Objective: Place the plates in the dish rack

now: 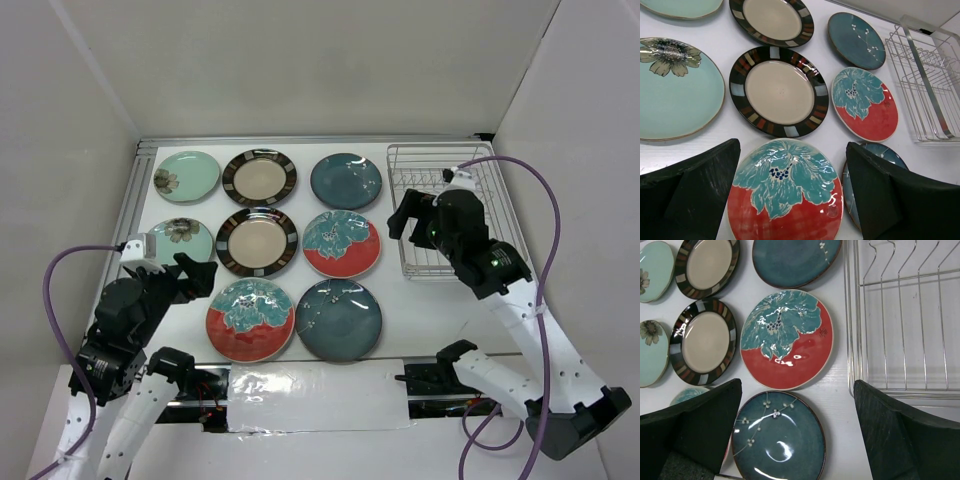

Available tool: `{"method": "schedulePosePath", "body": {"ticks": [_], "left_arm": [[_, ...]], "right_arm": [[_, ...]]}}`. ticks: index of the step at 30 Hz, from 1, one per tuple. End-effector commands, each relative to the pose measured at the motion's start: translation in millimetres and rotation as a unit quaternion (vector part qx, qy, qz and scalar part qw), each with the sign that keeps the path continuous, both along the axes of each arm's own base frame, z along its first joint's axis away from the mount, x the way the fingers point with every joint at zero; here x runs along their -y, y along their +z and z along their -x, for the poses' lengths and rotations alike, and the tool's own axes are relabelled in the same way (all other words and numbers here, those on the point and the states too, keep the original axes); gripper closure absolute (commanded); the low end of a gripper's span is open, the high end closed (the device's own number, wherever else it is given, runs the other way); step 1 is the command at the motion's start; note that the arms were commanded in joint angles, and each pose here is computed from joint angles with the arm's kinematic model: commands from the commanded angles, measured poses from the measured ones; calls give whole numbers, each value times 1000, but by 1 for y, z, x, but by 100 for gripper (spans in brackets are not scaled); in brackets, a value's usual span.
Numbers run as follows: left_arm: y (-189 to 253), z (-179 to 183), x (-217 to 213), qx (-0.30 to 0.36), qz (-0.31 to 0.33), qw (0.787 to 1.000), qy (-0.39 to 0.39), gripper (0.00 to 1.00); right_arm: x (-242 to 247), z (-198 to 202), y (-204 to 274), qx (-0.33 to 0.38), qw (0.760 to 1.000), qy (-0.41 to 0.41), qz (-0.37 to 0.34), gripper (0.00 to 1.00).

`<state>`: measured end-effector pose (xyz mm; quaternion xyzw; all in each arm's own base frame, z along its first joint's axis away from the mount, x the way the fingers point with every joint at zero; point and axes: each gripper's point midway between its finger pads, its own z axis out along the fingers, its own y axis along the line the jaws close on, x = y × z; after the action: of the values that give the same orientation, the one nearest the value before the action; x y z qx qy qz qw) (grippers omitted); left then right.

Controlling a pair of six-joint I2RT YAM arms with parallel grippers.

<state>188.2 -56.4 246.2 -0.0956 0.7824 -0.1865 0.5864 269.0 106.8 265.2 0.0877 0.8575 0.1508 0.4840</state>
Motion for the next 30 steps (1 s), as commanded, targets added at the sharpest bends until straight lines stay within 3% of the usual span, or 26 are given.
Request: {"method": "schedulePosePath", "body": {"ticks": [1,11,18,30], "left_arm": [[15,1,4,32,6,999,-13,0],[8,3,20,14,3,999,-52,0],[-3,-2,29,-18,-8,997,-72,0],[-5,-5,37,-36,-12,995,-93,0]], "right_arm": [[3,5,7,9,1000,-8,-8,1],[4,18,3,17,1000,2,-17,1],[-20,49,-43,-64,994,60,-66,4],[-30,95,-125,-170,974,63,-134,18]]}}
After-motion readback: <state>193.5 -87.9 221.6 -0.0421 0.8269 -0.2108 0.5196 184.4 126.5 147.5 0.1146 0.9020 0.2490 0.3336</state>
